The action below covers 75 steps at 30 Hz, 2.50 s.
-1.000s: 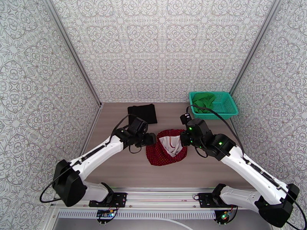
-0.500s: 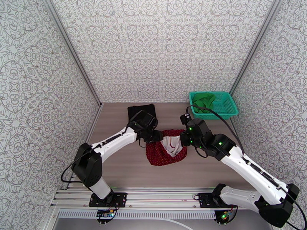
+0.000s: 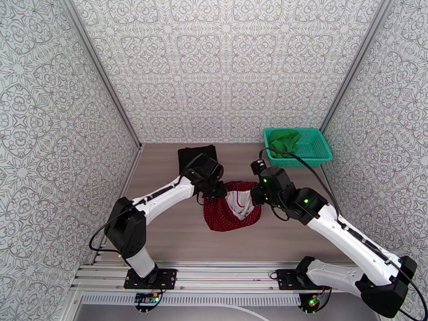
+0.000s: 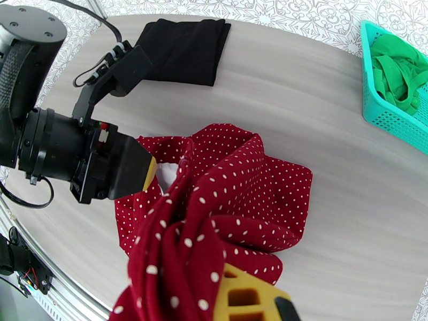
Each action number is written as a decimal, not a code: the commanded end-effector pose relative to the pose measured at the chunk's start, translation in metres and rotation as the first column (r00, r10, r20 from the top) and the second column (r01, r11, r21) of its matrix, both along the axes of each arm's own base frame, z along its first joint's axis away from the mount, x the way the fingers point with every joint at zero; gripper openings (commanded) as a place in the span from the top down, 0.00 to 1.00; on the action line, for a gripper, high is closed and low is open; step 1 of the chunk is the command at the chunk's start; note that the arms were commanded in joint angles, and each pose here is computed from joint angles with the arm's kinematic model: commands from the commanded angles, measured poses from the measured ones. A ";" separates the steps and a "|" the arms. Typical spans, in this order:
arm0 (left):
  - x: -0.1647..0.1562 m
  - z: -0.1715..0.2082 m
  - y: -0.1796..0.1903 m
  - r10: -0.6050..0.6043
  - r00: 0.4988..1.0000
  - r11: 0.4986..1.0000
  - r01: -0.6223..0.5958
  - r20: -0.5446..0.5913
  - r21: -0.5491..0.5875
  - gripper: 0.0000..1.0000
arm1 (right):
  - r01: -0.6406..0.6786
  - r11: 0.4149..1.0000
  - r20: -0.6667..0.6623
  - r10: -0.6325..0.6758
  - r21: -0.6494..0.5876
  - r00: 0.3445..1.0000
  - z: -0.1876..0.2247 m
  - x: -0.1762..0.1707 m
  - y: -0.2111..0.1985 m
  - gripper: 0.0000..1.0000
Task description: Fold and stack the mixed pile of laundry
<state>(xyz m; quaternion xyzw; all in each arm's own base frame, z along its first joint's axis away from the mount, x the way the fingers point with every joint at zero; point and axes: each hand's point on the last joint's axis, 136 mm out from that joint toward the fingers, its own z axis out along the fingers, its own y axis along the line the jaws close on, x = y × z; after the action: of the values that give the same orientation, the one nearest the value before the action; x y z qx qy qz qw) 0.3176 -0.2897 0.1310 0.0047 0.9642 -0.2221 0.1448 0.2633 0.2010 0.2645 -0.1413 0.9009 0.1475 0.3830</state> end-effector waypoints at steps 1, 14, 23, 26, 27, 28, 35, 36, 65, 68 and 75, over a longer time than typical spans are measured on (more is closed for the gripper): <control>-0.002 -0.003 -0.003 -0.011 1.000 1.000 0.011 -0.017 0.001 0.65 | 0.006 0.999 0.015 -0.007 0.041 1.000 0.006 -0.001 0.000 1.00; -0.001 -0.010 -0.004 -0.010 1.000 1.000 0.011 -0.021 0.028 0.83 | 0.008 0.999 0.020 -0.009 0.043 1.000 0.007 -0.002 -0.001 1.00; -0.009 0.073 0.057 0.060 0.987 0.991 -0.077 0.150 0.107 1.00 | 0.204 0.970 0.103 -0.191 -0.133 0.976 0.018 0.002 -0.059 1.00; -0.025 0.133 0.089 0.062 0.967 0.987 -0.096 0.245 0.126 1.00 | 0.324 0.919 0.180 -0.288 -0.226 0.941 0.043 0.004 -0.095 1.00; -0.030 0.150 0.098 0.061 0.961 0.987 -0.099 0.271 0.128 1.00 | 0.356 0.901 0.204 -0.311 -0.248 0.928 0.052 0.004 -0.105 1.00; -0.037 0.168 0.108 0.063 0.951 0.986 -0.107 0.301 0.132 1.00 | 0.390 0.882 0.230 -0.335 -0.265 0.914 0.063 0.004 -0.113 1.00; -0.066 0.240 0.145 0.045 0.909 0.983 -0.115 0.415 0.146 1.00 | 0.449 0.829 0.316 -0.351 -0.333 0.882 0.115 0.010 -0.130 1.00; -0.067 0.245 0.149 0.044 0.906 0.981 -0.119 0.421 0.154 1.00 | 0.449 0.830 0.326 -0.346 -0.331 0.880 0.124 0.011 -0.130 1.00; -0.021 0.317 0.259 0.326 0.804 0.923 -0.385 0.497 0.019 1.00 | 0.059 0.972 0.257 0.001 -0.228 0.966 0.168 0.146 0.020 1.00; -0.039 0.313 0.245 0.302 0.822 0.940 -0.342 0.483 -0.006 1.00 | 0.076 0.971 0.255 -0.016 -0.228 0.967 0.171 0.134 0.009 1.00; -0.092 0.265 0.200 0.202 0.900 0.976 -0.219 0.386 -0.001 1.00 | 0.142 0.952 0.266 -0.068 -0.270 0.962 0.164 0.082 -0.042 1.00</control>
<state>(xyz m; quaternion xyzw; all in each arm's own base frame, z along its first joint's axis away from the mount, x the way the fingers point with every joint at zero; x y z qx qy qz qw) 0.2411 -0.0908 0.4124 -0.0365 0.9084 -0.1908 0.3702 0.3616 0.2050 0.4032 -0.2139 0.8731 0.0112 0.4380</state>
